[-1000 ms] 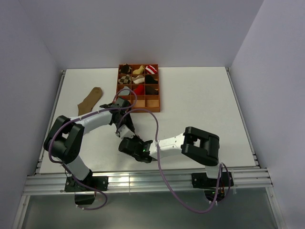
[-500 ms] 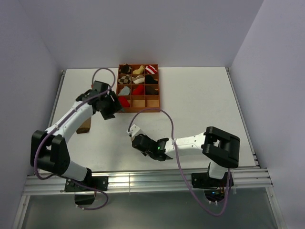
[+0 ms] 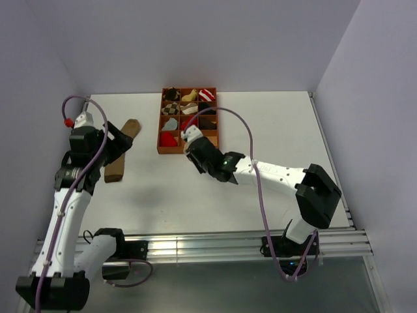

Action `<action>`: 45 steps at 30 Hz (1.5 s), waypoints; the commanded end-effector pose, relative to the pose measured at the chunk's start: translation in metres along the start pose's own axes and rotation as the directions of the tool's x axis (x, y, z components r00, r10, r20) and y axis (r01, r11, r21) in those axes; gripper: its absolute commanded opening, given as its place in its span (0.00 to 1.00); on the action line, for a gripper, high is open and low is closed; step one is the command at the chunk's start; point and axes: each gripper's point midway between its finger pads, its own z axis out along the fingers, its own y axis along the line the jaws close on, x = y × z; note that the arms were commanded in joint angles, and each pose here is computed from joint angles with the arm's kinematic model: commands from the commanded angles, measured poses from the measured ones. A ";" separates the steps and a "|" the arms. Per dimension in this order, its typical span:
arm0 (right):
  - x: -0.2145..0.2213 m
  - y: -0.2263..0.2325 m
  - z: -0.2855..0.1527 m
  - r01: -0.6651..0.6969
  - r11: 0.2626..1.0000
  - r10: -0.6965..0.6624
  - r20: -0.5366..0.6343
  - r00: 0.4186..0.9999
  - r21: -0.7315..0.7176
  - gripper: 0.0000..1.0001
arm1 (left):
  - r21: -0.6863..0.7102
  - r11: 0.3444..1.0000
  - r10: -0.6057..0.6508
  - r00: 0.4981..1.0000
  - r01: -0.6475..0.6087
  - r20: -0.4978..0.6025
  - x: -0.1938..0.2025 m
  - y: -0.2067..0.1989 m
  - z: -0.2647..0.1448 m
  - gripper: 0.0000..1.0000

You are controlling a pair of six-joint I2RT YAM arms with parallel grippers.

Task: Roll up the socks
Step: Pick up the sock at the center of the board, then place the sock in the storage box.

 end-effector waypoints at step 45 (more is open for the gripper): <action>-0.011 -0.063 0.145 -0.131 0.989 0.118 -0.178 0.977 -0.062 0.00 | -0.160 0.987 0.036 0.977 -0.002 0.212 0.017 0.073 -0.029 0.88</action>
